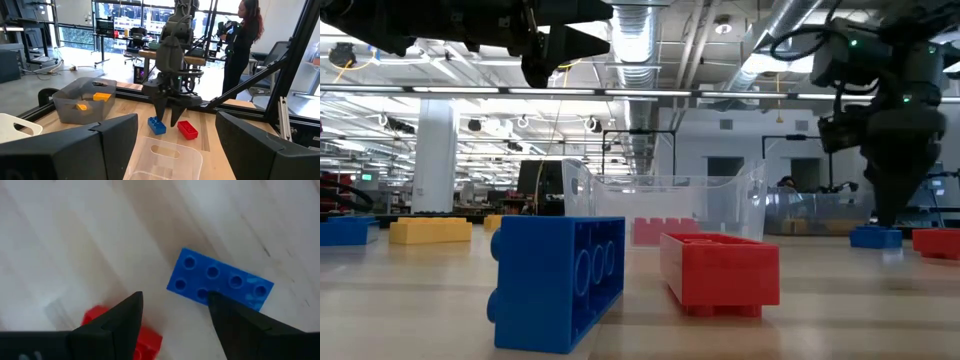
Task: Sort & place blocks by color
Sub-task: Put the top right blue block into the white bin
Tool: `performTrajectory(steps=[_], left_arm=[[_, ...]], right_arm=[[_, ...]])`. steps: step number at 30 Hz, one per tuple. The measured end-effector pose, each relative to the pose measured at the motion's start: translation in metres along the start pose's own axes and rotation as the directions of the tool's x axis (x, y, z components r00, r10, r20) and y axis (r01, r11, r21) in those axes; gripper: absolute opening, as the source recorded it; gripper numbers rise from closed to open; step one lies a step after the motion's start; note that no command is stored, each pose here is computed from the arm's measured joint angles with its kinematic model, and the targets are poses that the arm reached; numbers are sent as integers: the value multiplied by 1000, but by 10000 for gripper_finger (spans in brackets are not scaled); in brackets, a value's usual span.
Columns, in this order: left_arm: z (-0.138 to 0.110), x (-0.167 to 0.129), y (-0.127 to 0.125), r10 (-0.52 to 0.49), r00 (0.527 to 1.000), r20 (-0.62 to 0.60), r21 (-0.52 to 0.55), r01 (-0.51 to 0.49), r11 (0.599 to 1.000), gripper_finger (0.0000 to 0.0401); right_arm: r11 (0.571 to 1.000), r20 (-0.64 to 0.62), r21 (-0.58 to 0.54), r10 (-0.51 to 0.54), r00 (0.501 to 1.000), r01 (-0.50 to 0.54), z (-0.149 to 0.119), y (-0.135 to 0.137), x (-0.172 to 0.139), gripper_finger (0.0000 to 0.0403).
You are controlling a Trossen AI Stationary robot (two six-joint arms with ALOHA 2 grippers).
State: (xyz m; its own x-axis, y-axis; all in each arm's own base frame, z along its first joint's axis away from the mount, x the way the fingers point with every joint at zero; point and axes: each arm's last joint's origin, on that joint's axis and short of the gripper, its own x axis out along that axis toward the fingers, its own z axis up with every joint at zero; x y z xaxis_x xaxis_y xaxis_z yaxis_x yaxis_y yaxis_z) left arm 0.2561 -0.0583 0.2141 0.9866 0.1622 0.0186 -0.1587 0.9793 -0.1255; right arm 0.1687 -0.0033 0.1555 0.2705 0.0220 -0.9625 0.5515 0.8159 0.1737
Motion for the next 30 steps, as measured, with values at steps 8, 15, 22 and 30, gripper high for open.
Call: performTrajectory(steps=[8,15,22,30], left_arm=[[-1,0,0,1,1000,-7,3,-1,1000,256],[-1,0,0,0,1000,-9,3,0,1000,256],[-2,0,0,0,1000,-16,-4,0,1000,256],[-2,0,0,-1,1000,-16,-4,1,1000,256]], right_arm=[[1000,39,8,13,999,-13,13,2,-7,255],[949,199,-205,280,939,-239,37,36,-32,255],[889,186,-453,16,982,71,30,32,-42,255],[841,-8,-533,-117,993,95,32,26,-13,255]])
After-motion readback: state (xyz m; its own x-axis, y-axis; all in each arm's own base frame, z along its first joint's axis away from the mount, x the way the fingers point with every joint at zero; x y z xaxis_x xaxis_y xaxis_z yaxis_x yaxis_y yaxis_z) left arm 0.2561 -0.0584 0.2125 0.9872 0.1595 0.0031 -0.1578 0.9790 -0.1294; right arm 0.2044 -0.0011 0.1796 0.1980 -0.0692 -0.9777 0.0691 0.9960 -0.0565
